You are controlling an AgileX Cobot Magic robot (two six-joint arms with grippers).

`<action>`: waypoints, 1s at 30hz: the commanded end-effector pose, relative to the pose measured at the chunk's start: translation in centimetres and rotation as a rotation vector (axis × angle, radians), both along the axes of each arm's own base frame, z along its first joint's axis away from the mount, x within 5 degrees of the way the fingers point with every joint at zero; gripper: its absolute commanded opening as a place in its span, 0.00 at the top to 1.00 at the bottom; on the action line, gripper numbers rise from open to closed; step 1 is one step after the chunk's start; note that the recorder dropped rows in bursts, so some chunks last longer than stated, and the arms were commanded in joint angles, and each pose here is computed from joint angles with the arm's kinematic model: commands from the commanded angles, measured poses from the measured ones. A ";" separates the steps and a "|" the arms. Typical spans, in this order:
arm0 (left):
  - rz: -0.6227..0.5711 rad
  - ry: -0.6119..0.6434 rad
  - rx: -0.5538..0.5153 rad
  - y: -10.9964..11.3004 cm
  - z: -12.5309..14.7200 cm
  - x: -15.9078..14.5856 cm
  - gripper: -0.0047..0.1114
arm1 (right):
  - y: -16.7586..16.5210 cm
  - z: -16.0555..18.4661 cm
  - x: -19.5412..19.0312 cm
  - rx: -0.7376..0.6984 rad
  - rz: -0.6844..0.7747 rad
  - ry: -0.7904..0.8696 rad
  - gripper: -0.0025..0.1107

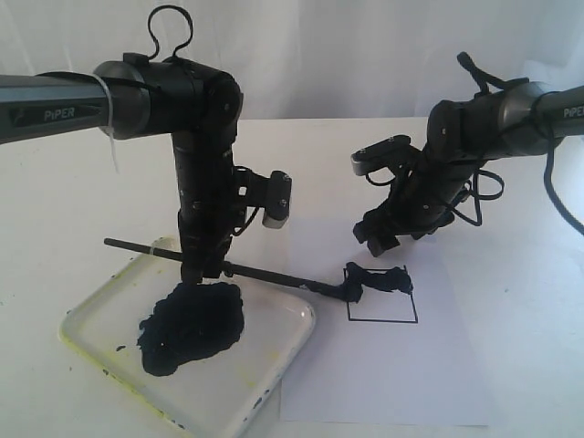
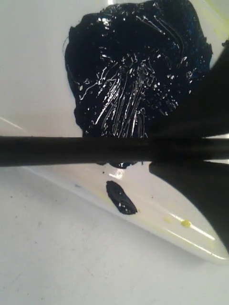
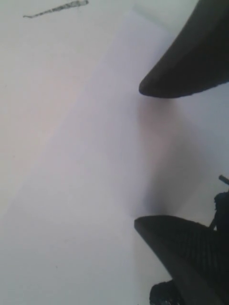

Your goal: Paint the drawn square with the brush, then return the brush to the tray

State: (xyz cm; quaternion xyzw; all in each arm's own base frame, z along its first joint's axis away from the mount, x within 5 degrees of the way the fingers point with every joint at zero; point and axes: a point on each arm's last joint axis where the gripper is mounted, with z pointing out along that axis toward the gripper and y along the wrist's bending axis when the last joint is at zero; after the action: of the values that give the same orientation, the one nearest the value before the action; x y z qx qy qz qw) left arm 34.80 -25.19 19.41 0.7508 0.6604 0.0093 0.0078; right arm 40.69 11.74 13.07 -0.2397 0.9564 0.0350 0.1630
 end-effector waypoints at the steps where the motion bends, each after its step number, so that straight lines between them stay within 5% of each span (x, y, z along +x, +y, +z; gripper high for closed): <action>1: -0.029 0.022 -0.001 -0.8 0.7 -1.1 0.96 | 0.0 -0.4 0.0 -0.013 0.014 0.000 0.40; 10: -0.047 0.021 0.021 -1.3 0.7 -1.6 0.96 | 0.0 -0.4 0.0 -0.013 0.014 0.000 0.40; 18: 0.006 -0.048 -0.077 -1.6 2.9 -1.7 0.96 | 0.0 -0.4 0.0 -0.013 0.014 0.000 0.40; 30: 0.005 -0.042 -0.153 -3.4 2.2 -2.2 0.96 | 0.0 -0.4 0.0 -0.011 0.013 0.000 0.40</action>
State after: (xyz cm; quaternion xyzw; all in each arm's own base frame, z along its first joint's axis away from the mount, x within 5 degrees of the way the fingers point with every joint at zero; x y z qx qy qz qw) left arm 32.81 -28.16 21.61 0.7515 0.6555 -0.0106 0.0742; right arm 40.76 11.75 13.09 -0.2393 0.9559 0.0348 0.1668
